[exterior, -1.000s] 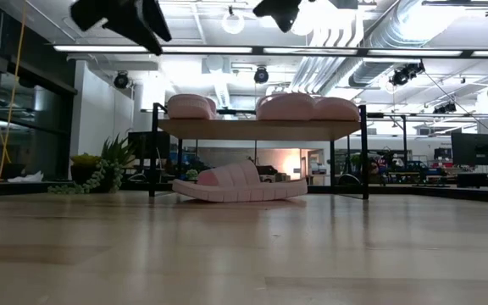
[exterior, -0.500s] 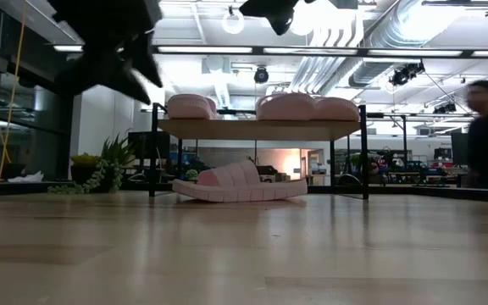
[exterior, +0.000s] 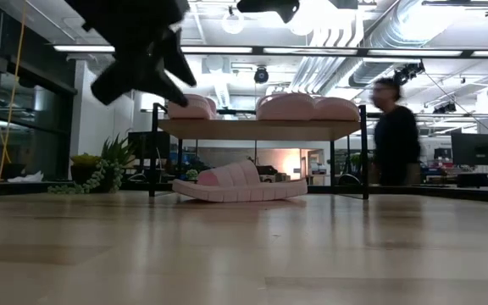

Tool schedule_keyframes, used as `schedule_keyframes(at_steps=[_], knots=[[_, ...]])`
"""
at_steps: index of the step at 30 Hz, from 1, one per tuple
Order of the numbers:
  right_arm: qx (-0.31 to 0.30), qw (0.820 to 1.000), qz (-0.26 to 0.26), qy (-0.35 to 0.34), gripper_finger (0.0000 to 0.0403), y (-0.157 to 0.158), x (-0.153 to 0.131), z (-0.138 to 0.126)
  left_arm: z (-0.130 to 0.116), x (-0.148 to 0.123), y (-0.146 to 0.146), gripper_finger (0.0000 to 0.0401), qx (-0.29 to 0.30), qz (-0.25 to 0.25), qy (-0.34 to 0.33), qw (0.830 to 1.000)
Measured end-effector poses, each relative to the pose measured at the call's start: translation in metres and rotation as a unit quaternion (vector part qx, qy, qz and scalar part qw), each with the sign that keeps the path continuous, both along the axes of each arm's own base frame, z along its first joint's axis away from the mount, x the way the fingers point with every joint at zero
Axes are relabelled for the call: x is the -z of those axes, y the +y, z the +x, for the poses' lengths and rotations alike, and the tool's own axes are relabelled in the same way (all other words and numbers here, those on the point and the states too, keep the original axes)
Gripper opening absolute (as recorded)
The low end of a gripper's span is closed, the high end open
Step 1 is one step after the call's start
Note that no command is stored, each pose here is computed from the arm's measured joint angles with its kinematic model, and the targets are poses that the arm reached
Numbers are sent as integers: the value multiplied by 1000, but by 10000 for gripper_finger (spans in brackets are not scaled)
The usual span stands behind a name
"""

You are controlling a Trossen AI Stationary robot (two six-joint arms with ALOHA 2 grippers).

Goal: Pick and place slides into the shelf
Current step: Put the pink slide on the shelf

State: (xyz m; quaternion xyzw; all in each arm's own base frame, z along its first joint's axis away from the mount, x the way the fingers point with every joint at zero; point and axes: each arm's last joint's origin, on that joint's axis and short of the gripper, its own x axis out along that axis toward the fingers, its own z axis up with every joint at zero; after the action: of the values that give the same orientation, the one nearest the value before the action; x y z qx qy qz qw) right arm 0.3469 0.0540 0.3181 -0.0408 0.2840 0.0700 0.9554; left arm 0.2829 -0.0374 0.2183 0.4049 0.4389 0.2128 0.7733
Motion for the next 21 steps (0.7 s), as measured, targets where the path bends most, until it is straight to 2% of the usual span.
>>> schedule_keyframes(at_steps=[4, 10, 21], knots=[[17, 1000, -8, 1, 142, 6, 0, -1, 11, 14, 12, 193, -3, -9, 19, 1000], [12, 1000, -11, 2, 142, 19, 1, -4, 23, 42, 27, 193, -18, -8, 64, 998], [-3, 1000, -2, 1, 142, 35, 1, -8, 35, 67, 24, 194, 2, -32, 83, 996]])
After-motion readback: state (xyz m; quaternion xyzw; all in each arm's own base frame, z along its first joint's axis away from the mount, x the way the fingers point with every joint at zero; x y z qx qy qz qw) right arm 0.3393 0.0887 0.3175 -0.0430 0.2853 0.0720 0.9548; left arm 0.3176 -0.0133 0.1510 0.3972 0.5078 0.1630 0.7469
